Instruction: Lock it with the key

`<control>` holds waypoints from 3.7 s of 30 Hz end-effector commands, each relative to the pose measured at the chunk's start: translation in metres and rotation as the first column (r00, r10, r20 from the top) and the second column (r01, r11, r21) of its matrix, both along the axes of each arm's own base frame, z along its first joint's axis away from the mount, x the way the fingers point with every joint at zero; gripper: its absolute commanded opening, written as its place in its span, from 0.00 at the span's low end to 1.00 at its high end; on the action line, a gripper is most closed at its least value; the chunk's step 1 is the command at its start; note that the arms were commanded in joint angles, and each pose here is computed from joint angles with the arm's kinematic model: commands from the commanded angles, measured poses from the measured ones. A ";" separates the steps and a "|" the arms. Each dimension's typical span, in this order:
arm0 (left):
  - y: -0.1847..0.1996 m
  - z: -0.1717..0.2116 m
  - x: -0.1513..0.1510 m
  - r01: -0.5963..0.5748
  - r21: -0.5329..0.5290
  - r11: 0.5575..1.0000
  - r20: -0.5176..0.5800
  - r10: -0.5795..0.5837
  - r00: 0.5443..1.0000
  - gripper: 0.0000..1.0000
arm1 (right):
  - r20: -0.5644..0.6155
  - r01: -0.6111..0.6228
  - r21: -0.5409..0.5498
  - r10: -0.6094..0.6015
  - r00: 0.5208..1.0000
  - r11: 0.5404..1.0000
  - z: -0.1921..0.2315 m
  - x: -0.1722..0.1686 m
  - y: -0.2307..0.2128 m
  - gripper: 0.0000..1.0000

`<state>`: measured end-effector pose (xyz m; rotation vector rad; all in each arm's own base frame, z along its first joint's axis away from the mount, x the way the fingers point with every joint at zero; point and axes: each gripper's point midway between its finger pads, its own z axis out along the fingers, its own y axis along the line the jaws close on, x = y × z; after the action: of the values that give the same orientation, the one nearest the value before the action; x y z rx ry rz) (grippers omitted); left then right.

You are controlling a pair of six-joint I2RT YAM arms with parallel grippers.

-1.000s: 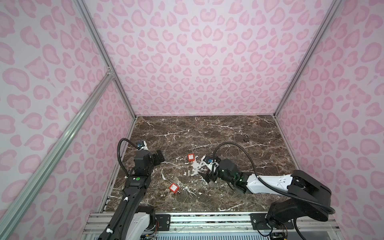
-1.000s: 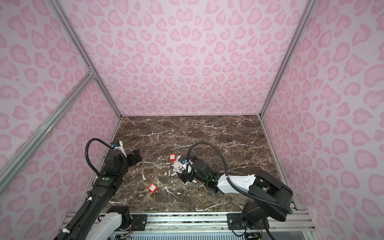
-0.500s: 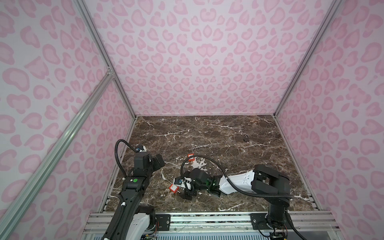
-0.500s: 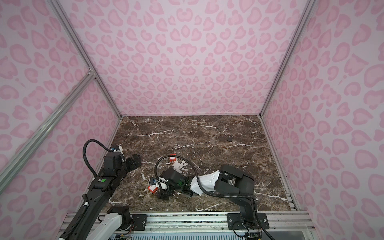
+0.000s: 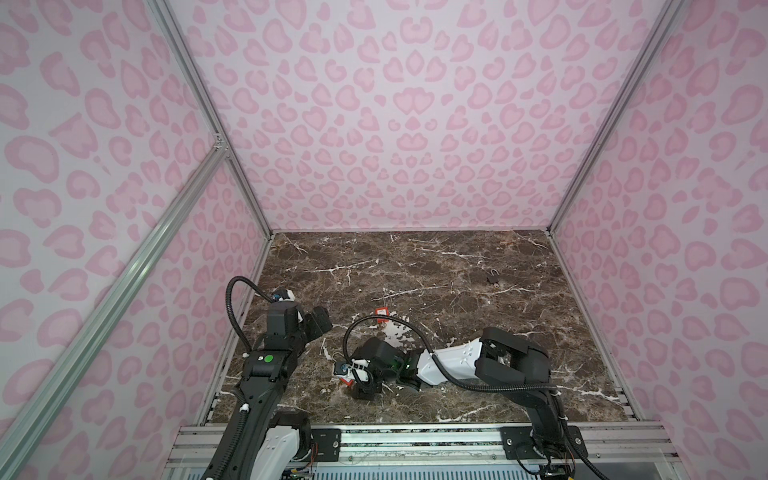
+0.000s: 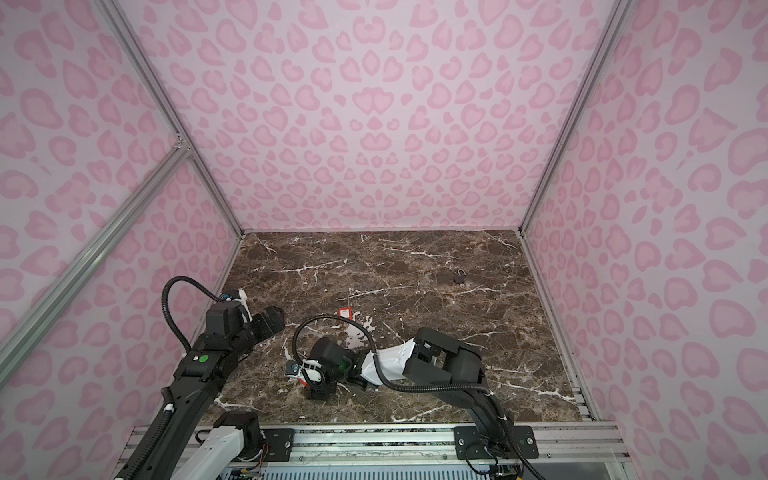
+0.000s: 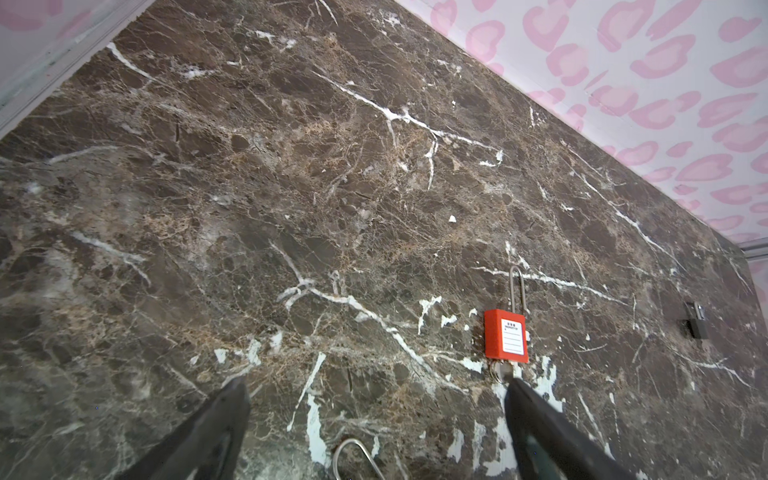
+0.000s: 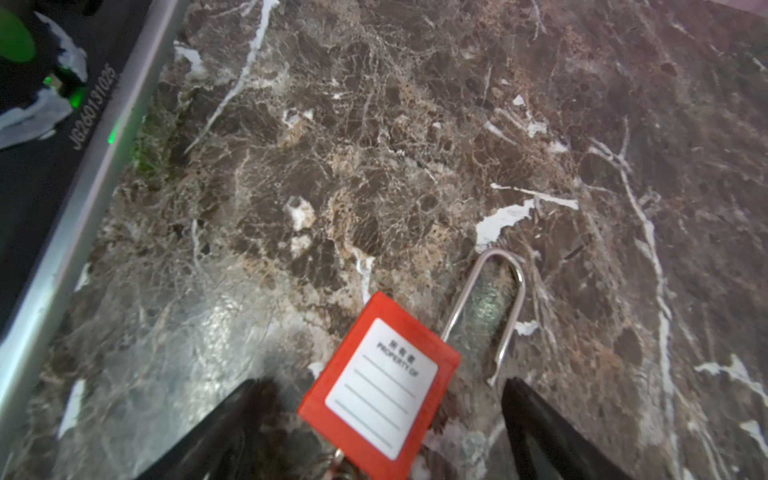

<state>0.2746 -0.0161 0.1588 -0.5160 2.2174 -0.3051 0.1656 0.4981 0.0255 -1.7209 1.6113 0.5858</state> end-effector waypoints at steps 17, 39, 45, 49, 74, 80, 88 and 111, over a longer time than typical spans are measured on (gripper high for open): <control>-0.011 0.004 -0.002 0.032 -0.065 0.997 -0.019 -0.033 0.999 0.97 | -0.187 0.066 0.011 -0.063 0.980 0.998 -0.009 0.008 -0.007 0.57; -0.039 0.008 0.009 0.059 -0.261 0.963 -0.049 -0.074 0.996 0.95 | -0.202 0.305 0.234 -0.261 0.944 0.923 0.059 0.077 -0.041 0.27; -0.074 0.025 0.022 0.146 -0.356 0.923 -0.005 -0.158 0.987 0.94 | -0.228 0.439 0.262 -0.387 0.893 0.859 0.085 0.125 -0.094 0.26; -0.107 0.026 0.028 0.215 -0.445 0.869 -0.004 -0.242 0.970 0.92 | -0.279 0.489 0.274 -0.418 0.864 0.828 0.089 0.145 -0.121 0.25; -0.226 0.034 0.045 0.473 -0.657 0.587 0.105 -0.550 0.828 0.68 | -0.266 0.446 0.320 -0.373 0.889 0.836 0.146 0.137 -0.141 0.25; -0.232 0.029 0.046 0.471 -0.665 0.580 0.089 -0.564 0.821 0.44 | -0.267 0.436 0.316 -0.362 0.893 0.843 0.148 0.134 -0.141 0.26; -0.236 0.034 0.048 0.484 -0.669 0.564 0.098 -0.578 0.810 0.18 | -0.273 0.443 0.325 -0.365 0.890 0.836 0.150 0.133 -0.141 0.27; -0.228 0.142 0.072 0.663 -0.498 0.559 0.454 -0.482 0.749 0.06 | -0.715 0.720 0.660 -0.116 0.689 0.215 0.287 0.153 -0.181 0.89</control>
<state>0.3416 -0.2416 0.2623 -0.1031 2.0468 -1.4158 0.3107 0.3288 0.2808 -0.3290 1.5836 1.2556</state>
